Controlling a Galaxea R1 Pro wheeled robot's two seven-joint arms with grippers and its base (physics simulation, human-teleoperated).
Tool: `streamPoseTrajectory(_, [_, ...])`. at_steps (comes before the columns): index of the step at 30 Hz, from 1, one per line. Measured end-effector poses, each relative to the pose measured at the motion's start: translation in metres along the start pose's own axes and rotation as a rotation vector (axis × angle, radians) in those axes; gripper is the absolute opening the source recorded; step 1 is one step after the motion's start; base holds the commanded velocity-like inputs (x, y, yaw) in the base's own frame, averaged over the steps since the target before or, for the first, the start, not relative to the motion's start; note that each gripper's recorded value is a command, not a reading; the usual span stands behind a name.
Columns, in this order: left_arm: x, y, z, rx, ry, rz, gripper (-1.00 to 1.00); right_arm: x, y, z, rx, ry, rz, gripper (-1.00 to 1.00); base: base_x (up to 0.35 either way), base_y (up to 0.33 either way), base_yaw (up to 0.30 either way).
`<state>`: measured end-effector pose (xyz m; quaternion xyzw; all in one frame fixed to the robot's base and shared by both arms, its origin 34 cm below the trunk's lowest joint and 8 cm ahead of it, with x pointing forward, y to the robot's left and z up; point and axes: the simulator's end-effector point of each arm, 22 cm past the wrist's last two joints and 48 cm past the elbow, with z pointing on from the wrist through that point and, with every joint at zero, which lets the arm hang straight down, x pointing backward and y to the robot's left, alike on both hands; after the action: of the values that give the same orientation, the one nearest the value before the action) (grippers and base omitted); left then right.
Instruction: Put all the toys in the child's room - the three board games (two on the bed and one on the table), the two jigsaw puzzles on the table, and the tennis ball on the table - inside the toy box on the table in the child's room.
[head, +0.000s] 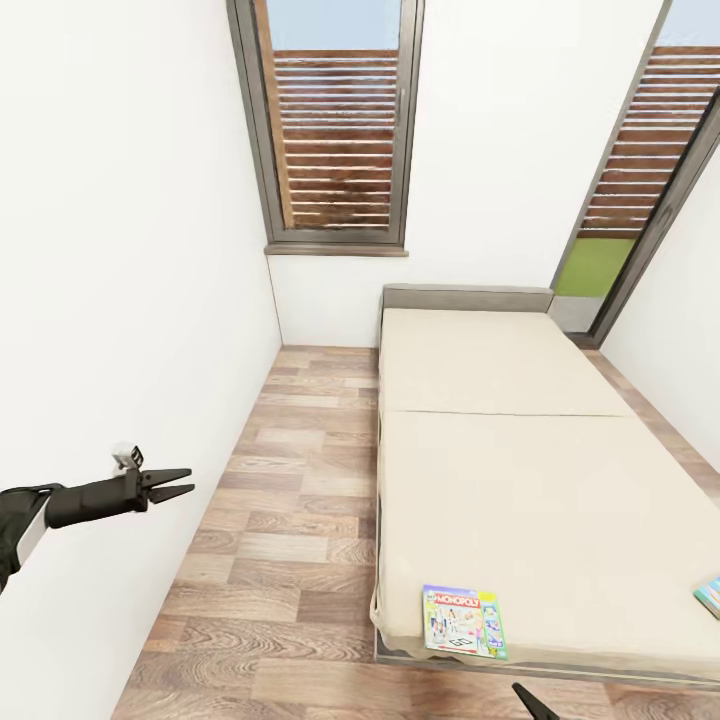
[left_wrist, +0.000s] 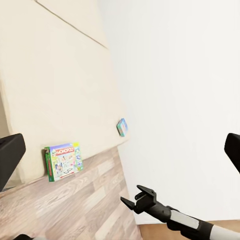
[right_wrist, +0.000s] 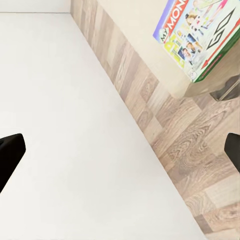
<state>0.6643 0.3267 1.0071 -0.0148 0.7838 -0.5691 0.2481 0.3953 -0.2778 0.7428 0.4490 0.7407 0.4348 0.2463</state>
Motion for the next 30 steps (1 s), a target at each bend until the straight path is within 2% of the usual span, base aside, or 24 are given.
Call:
streamPoseTrajectory(4, [0.004,-0.004,0.014,0.027,0.005,-0.007,1.0,0.0,0.0,0.0,0.001,0.005,-0.005,1.0,0.0,0.0,0.0])
streamPoseTrajectory(12, [0.007,-0.007,0.024,0.046,0.009,-0.013,1.0,-0.003,0.002,0.001,-0.003,0.004,-0.015,1.0,0.0,0.0,0.0])
streamPoseTrajectory(21, [0.016,-0.015,0.05,0.094,0.022,-0.025,1.0,-0.027,0.036,0.029,-0.065,-0.011,-0.05,1.0,0.0,0.0,0.0])
streamPoseTrajectory(30, [0.017,-0.012,0.061,0.109,0.026,-0.026,1.0,-0.04,0.042,0.037,-0.084,-0.024,-0.07,1.0,0.0,0.0,0.0])
